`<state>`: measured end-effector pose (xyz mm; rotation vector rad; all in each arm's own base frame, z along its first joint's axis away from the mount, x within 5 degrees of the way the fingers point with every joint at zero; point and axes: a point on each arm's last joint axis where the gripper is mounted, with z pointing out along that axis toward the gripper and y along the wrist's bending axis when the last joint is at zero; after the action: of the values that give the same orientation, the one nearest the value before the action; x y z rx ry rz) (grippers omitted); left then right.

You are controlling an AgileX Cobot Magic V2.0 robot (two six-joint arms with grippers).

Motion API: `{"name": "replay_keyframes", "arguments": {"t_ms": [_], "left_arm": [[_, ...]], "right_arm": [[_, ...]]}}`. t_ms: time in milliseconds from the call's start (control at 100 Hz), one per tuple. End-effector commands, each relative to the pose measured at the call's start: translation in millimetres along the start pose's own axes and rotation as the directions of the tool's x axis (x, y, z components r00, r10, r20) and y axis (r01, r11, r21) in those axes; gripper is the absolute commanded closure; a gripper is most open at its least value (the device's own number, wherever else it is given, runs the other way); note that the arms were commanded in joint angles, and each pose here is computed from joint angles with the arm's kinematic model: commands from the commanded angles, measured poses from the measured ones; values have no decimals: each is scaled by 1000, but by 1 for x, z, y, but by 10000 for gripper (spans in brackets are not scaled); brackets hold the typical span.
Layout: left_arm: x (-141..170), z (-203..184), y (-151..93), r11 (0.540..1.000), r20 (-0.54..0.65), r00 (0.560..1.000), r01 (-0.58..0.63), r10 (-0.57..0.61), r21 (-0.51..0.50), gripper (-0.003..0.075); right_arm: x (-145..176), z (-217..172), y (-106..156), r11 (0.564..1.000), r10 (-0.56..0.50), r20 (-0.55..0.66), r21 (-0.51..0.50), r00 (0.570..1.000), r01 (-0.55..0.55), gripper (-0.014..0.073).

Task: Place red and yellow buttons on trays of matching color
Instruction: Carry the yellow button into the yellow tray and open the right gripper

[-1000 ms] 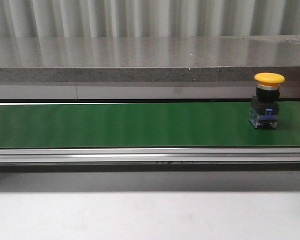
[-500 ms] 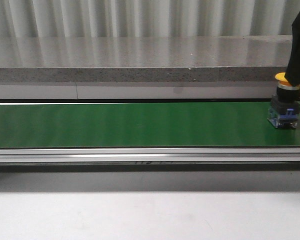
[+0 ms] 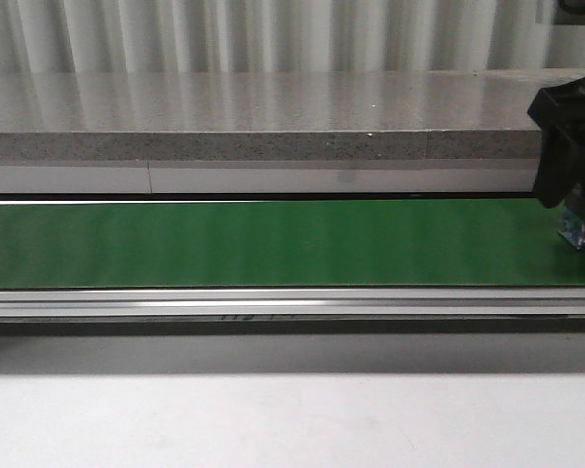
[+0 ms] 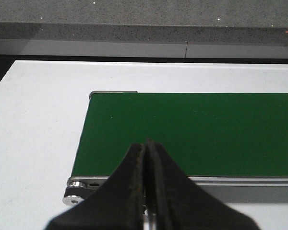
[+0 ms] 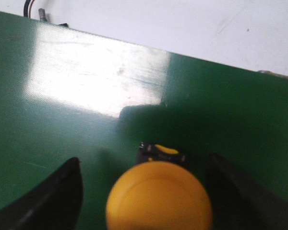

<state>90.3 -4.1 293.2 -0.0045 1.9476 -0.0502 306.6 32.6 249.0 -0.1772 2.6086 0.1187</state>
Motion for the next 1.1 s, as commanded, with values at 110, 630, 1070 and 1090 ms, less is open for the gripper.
{"name": "replay_keyframes", "arguments": {"t_ms": [110,630,1070,1090], "left_arm": [[-15,-4,-3,999,98,995,-9,6,33,740],[-15,-4,-3,999,98,995,-9,6,33,740],[-15,-4,-3,999,98,995,-9,6,33,740],[-15,-4,-3,999,97,995,-7,4,33,740]], "right_arm": [[-9,-17,1,1000,-9,74,0,997,9,405],[27,-110,-75,918,327,150,183,933,-351,465],[94,-154,-181,485,666,406,402,626,-777,465],[95,-152,-183,479,666,412,401,621,-781,465]]}}
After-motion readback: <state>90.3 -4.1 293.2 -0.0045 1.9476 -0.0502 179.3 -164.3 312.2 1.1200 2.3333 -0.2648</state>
